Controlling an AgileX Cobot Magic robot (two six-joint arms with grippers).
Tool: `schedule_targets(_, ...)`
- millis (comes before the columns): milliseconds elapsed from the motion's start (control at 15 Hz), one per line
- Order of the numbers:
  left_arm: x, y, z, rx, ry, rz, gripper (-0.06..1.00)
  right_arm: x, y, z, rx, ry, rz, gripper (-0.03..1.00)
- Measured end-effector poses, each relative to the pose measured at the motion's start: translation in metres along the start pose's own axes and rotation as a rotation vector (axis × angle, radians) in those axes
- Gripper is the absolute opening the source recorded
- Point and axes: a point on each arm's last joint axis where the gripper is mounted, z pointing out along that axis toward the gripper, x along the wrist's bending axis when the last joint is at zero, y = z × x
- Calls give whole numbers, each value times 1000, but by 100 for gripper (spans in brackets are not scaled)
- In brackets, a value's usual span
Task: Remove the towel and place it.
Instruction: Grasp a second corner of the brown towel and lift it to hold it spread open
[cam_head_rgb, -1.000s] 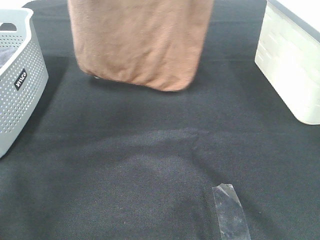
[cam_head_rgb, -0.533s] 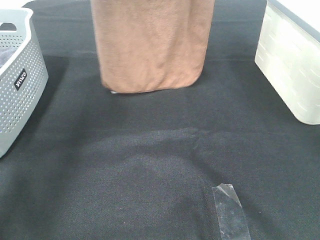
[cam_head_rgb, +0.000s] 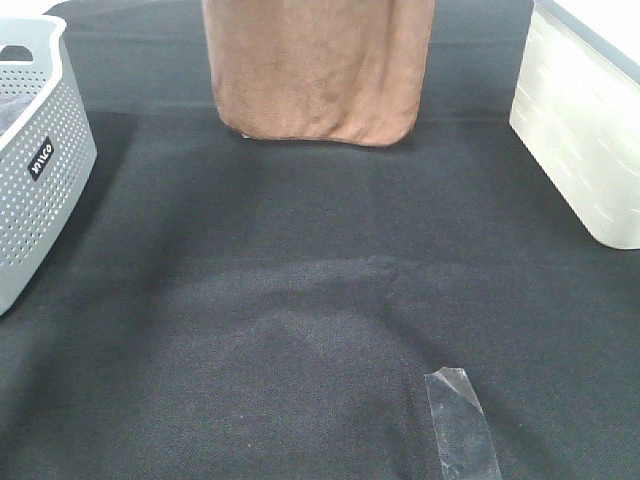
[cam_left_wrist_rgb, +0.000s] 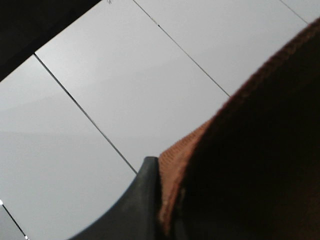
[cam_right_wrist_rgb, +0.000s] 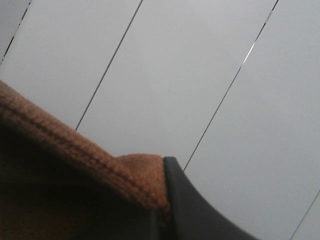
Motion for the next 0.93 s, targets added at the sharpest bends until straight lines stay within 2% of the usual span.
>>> schedule_targets(67,0,-2,0,31,-10,0,0,1,-6,2,27,10,0,1)
schedule_targets(200,-5,-13,-1,157,-58,-38,0,2,-17,2,111,45,24,1)
schedule_targets(333,-22,-24,-7,366,-165,-119,0,6,-30,-1,244,111,79,1)
schedule_targets(533,-56,-40,-30,742,-421,-197,0,19,-50,-15,551,241,189,1)
schedule_targets(600,-66,-43,-42,873,-521,-222,0,20,-51,-22,634,272,214,1)
schedule_targets(733,-76,-43,-62,1072,-666,-248,0,20,-45,-40,769,327,248,1)
schedule_targets(800,-78,-40,-67,1117,-690,-268,0,21,-43,-47,827,361,270,1)
schedule_targets(933,-75,-35,-69,1154,-667,-344,0,22,-41,-56,902,402,281,1)
